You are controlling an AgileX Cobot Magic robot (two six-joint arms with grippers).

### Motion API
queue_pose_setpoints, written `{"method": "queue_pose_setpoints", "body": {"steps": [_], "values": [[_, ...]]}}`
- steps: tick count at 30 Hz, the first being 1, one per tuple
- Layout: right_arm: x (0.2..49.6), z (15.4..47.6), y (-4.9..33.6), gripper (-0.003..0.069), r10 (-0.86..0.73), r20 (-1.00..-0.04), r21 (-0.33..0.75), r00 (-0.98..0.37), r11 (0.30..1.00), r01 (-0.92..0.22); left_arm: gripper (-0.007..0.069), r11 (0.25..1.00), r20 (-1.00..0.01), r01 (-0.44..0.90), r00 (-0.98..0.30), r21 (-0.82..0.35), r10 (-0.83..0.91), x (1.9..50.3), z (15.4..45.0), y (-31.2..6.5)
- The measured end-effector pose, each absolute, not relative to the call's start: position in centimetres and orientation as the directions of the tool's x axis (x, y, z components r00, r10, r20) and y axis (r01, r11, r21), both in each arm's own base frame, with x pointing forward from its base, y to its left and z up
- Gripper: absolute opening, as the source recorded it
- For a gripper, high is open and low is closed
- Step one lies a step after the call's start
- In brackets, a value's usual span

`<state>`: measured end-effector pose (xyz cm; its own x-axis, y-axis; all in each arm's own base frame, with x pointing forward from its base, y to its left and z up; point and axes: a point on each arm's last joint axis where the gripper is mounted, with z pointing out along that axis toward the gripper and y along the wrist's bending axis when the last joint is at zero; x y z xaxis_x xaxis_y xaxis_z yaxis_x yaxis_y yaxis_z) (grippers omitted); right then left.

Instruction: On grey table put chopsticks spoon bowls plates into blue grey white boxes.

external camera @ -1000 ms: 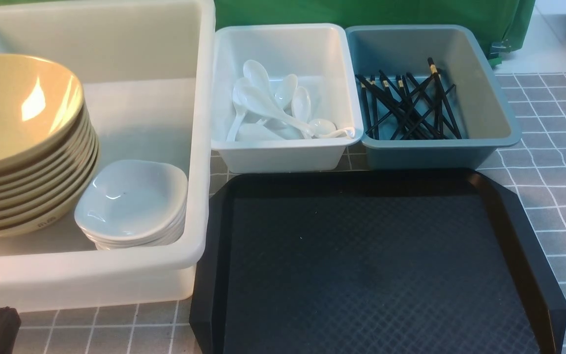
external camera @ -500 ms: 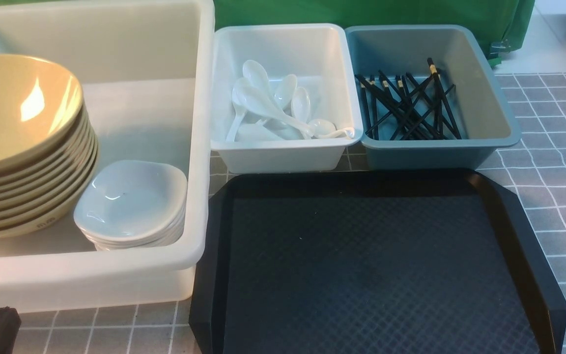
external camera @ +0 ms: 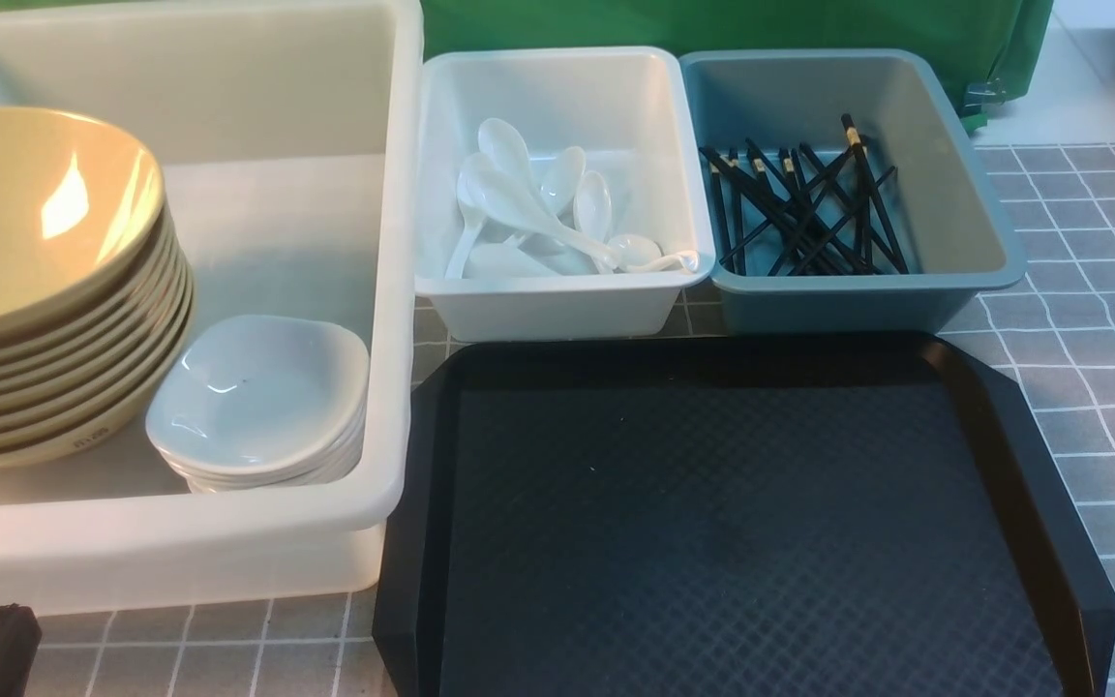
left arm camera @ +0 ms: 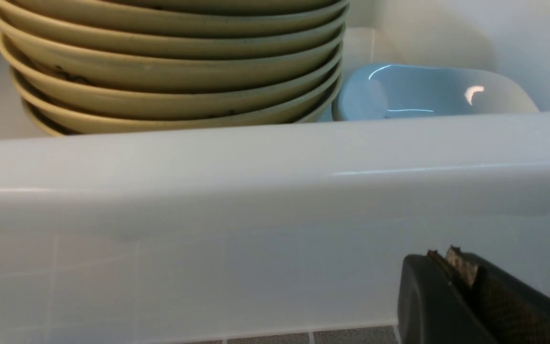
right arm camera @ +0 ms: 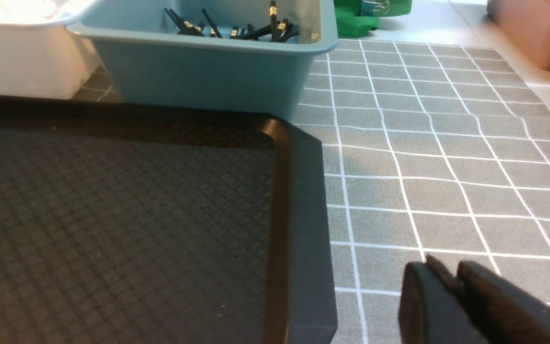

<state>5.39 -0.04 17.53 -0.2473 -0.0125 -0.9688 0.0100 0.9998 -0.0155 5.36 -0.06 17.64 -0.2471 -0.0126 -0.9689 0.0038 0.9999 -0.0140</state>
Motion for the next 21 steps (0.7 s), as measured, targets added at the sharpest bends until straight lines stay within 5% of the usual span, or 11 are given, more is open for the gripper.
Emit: {"method": "queue_pose_setpoints", "body": {"steps": [21], "values": [[5.39, 17.53, -0.04, 0.0136, -0.013, -0.969, -0.015, -0.247, 1.0, 0.01, -0.0008, 1.0, -0.969, 0.004, -0.247, -0.014, -0.013, 5.36, 17.64, -0.06]]}}
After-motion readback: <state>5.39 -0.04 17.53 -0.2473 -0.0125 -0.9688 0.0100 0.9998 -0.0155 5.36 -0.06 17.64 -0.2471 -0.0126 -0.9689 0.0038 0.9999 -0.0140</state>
